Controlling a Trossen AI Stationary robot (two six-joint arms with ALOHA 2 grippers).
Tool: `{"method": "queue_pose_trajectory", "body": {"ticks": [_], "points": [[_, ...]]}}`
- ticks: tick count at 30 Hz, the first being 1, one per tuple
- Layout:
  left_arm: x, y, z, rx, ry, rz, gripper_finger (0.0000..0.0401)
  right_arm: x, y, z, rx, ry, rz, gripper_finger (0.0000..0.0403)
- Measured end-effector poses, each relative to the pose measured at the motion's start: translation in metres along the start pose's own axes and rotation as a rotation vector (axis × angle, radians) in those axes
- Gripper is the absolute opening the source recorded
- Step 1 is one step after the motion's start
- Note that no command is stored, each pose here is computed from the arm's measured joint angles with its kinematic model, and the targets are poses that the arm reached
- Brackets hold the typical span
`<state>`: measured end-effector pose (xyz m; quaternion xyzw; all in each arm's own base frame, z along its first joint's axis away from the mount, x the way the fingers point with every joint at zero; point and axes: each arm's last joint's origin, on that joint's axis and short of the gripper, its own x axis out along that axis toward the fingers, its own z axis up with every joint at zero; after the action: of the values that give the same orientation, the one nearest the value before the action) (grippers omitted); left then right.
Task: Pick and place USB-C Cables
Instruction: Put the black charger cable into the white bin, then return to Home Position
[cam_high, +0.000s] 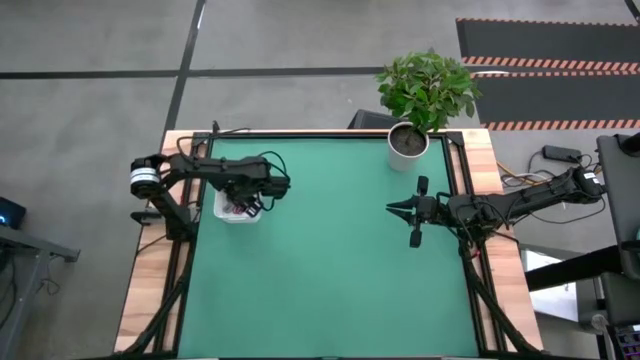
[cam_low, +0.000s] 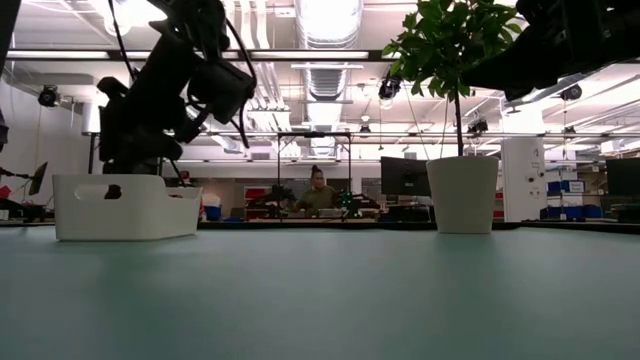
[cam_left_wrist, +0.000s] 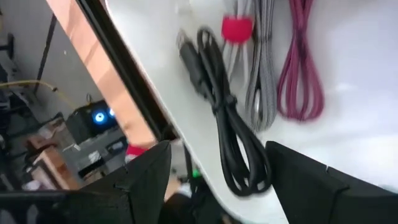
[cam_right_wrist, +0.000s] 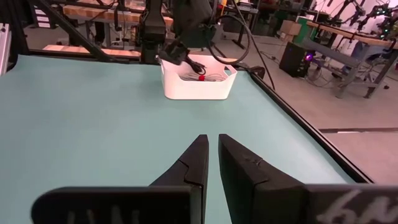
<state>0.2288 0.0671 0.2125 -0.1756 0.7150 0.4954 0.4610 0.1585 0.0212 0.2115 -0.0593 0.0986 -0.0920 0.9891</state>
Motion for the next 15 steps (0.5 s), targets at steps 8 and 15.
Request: {"method": "queue_pose_trajectory", "body": {"ticks": [8, 15], "points": [[-0.0006, 0.0001, -0.005, 0.034, 0.063, -0.019, 0.0243, 0.0, 0.0, 0.0, -0.001, 0.0, 0.0, 0.0027], [-0.0057, -0.0019, -0.0094, 0.075, 0.115, -0.096, 0.0243, 0.0, 0.0, 0.0, -0.002, 0.0, 0.0, 0.0027]]}}
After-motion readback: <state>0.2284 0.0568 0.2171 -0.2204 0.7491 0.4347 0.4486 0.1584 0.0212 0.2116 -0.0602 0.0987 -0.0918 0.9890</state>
